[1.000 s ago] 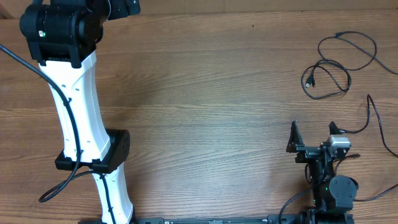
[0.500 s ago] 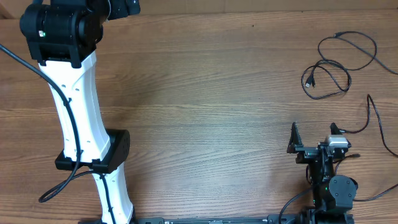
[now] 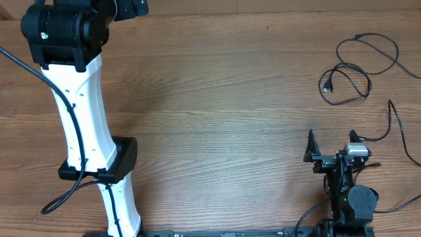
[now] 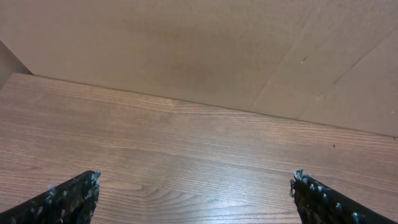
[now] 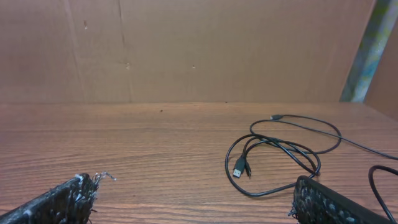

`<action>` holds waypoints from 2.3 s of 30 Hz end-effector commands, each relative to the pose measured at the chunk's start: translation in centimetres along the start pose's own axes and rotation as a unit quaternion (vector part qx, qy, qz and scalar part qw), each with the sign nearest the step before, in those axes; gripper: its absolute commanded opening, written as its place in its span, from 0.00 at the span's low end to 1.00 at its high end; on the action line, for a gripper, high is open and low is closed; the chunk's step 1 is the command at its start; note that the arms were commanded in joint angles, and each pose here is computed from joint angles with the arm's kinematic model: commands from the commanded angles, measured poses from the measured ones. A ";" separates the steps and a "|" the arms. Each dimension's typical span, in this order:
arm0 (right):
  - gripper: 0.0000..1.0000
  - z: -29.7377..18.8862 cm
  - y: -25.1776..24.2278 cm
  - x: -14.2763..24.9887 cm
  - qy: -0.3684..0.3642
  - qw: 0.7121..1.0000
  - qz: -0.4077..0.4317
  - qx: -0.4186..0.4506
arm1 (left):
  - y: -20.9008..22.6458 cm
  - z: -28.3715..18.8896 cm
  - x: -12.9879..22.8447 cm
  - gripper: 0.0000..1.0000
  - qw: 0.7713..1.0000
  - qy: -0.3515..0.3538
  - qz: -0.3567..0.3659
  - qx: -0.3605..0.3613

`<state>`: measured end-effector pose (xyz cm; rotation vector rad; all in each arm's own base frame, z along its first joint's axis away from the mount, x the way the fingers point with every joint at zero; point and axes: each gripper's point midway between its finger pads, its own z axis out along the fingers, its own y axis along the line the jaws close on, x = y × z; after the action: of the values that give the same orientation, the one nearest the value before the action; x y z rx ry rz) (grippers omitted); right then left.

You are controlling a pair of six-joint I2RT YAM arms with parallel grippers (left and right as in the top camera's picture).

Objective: Untangle cables

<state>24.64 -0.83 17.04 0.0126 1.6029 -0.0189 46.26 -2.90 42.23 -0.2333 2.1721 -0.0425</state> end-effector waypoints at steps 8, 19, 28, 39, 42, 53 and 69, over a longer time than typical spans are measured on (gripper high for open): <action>1.00 0.0 -0.3 0.1 -0.004 1.000 -0.002 0.007 | 0.2 0.4 0.3 1.00 1.000 0.006 0.008 -0.006; 1.00 0.0 -0.3 0.1 -0.004 1.000 -0.002 0.007 | 4.6 -12.3 -4.9 1.00 0.988 -0.133 -0.075 0.000; 1.00 0.0 -0.3 0.1 -0.004 1.000 -0.002 0.007 | 5.6 -14.5 -0.5 1.00 0.987 -0.146 -0.068 -0.025; 1.00 0.0 -0.3 0.1 -0.004 1.000 -0.002 0.007 | 7.4 -12.1 11.2 1.00 0.963 -0.256 -0.083 0.017; 1.00 0.0 -0.3 0.1 -0.004 1.000 -0.002 0.007 | 7.2 -11.2 13.9 1.00 0.947 -0.305 -0.086 0.049; 1.00 0.0 -0.3 0.1 -0.004 1.000 -0.002 0.007 | 5.7 -7.9 24.1 1.00 0.899 -0.417 0.069 0.111; 1.00 0.0 -0.3 0.1 -0.004 1.000 -0.002 0.007 | 7.4 -1.0 35.0 1.00 0.963 -0.221 0.135 0.079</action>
<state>24.63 -0.89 17.11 0.0127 1.5999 -0.0241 24.77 -2.52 13.83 0.2378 1.7129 0.0385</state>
